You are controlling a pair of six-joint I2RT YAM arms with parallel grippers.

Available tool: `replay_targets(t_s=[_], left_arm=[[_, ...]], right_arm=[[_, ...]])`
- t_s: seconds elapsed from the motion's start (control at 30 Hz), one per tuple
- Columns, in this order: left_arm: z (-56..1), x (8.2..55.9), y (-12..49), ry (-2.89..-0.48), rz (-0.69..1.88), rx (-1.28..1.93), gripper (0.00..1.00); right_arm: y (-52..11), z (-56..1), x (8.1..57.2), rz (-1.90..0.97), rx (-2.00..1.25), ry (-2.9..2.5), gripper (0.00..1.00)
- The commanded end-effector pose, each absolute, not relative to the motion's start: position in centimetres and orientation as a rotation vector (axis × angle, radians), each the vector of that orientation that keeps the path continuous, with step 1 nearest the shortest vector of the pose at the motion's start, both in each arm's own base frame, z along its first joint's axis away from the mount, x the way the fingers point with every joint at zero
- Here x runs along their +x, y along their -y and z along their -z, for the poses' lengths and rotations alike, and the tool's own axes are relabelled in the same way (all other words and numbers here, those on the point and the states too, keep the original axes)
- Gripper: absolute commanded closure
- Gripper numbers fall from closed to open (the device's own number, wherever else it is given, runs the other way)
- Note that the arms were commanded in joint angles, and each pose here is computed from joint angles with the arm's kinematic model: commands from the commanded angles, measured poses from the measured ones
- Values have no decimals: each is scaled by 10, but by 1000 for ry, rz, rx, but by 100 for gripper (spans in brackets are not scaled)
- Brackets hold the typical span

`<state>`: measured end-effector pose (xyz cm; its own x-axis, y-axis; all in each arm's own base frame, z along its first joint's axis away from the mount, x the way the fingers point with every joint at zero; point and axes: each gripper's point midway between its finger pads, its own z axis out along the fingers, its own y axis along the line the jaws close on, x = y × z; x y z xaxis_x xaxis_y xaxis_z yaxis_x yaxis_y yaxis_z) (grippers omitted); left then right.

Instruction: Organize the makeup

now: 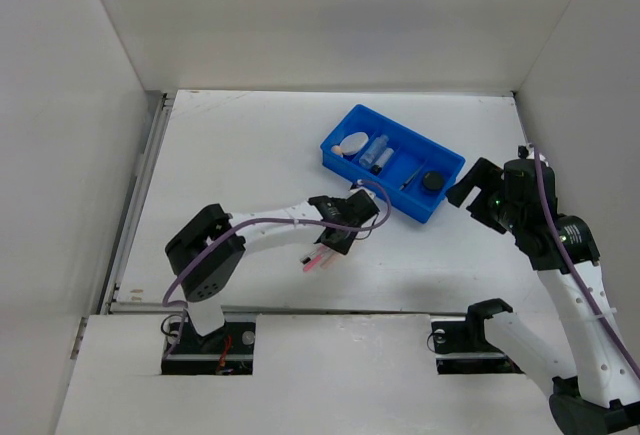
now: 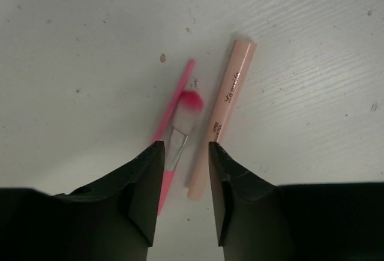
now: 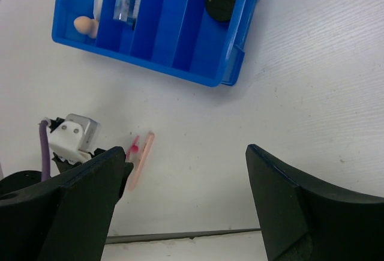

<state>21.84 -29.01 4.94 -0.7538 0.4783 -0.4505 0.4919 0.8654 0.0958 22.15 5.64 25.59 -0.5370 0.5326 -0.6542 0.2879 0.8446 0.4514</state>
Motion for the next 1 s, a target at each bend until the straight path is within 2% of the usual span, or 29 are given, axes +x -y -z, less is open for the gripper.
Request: replay_targets(t_s=[0.0, 0.4, 0.8, 0.97], left_arm=[[-61, 214, 305, -2547, 76, 692, 69], [-43, 199, 321, -2613, 139, 737, 68], [-20, 201, 317, -2637, 63, 748, 67], [-17, 197, 323, -2645, 107, 786, 89]], right_arm=[[-59, -263, 227, -397, 593, -2131, 12], [-59, -263, 227, -397, 593, -2131, 12], [-60, -263, 226, -407, 588, -2135, 12], [-60, -263, 226, -407, 588, -2135, 12]])
